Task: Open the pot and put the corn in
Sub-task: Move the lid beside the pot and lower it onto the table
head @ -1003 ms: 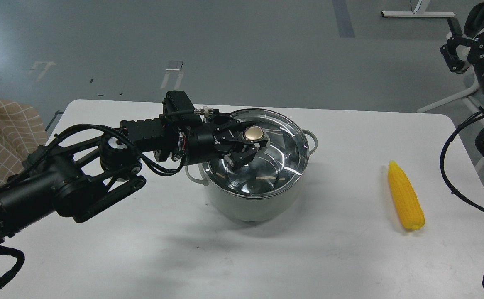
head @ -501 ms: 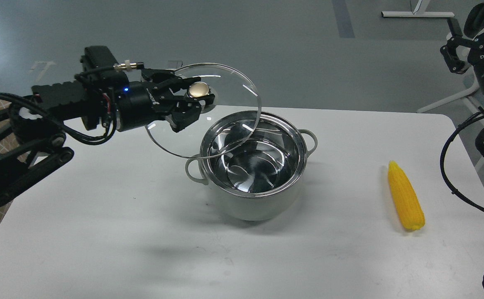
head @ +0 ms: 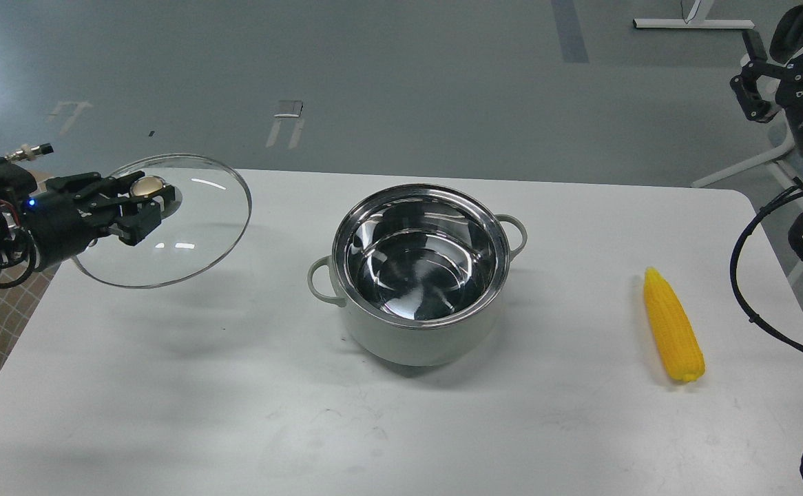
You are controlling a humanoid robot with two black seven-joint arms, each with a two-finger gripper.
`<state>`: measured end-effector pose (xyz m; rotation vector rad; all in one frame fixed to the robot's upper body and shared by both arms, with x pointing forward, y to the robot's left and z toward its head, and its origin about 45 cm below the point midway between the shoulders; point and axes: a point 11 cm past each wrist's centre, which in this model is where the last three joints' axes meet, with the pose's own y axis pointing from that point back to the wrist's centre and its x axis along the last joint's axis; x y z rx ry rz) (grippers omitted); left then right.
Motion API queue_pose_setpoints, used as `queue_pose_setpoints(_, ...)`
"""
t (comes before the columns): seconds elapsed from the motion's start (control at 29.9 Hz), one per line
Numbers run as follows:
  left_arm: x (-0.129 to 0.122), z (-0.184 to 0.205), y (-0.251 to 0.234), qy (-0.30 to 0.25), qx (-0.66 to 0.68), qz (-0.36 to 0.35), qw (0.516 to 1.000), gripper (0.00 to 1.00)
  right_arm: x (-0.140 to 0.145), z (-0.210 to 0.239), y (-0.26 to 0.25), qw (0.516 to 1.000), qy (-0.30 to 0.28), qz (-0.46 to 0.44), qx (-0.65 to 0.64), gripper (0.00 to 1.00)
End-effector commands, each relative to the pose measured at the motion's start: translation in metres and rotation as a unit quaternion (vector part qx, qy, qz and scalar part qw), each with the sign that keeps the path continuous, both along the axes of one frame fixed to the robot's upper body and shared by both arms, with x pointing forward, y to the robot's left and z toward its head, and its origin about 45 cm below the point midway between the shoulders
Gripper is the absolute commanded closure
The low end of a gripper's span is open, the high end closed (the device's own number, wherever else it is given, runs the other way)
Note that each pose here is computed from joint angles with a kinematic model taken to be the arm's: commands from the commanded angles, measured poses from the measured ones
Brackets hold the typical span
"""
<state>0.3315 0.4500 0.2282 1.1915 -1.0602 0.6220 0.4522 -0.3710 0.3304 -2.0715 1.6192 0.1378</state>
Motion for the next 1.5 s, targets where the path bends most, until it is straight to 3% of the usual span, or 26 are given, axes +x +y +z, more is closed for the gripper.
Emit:
queue_pose_setpoints(0.0,-0.008,-0.025,0.005,0.01,-0.007,0.017,1.0,0.82,0.001,0.0,0.003,1.0,0.0,0.003,0.001,0.0)
queue_pose_setpoints(0.37,-0.037,-0.085,0.018,0.043,-0.026,0.061,0.997,0.81,0.0,-0.002,0.003,1.0,0.003,0.003,0.0,0.0)
queue_pose_setpoints(0.53,-0.039,-0.095,0.01,0.043,-0.039,0.063,0.996,0.77,0.0,-0.004,0.004,1.0,0.005,0.004,-0.001,0.0)
queue_pose_setpoints(0.64,-0.038,-0.098,0.005,0.041,-0.045,0.061,0.996,0.56,-0.001,-0.006,0.006,1.0,0.007,0.007,-0.002,0.0)
queue_pose_setpoints(0.8,-0.038,-0.103,0.004,0.039,-0.048,0.063,0.996,0.53,0.0,-0.009,0.009,1.0,0.009,0.009,0.002,0.0)
queue_pose_setpoints(1.04,-0.037,-0.101,0.006,0.02,-0.045,0.065,0.997,0.23,-0.002,-0.012,0.007,1.0,0.012,0.009,-0.001,0.0)
queue_pose_setpoints(1.3,-0.034,-0.094,0.006,0.002,-0.043,0.059,0.997,0.1,-0.007,-0.014,-0.009,1.0,0.019,-0.003,-0.017,0.0)
queue_pose_setpoints(1.47,-0.037,-0.096,0.003,0.007,-0.051,0.042,0.998,0.1,-0.007,-0.014,-0.009,1.0,0.019,-0.003,-0.017,0.0)
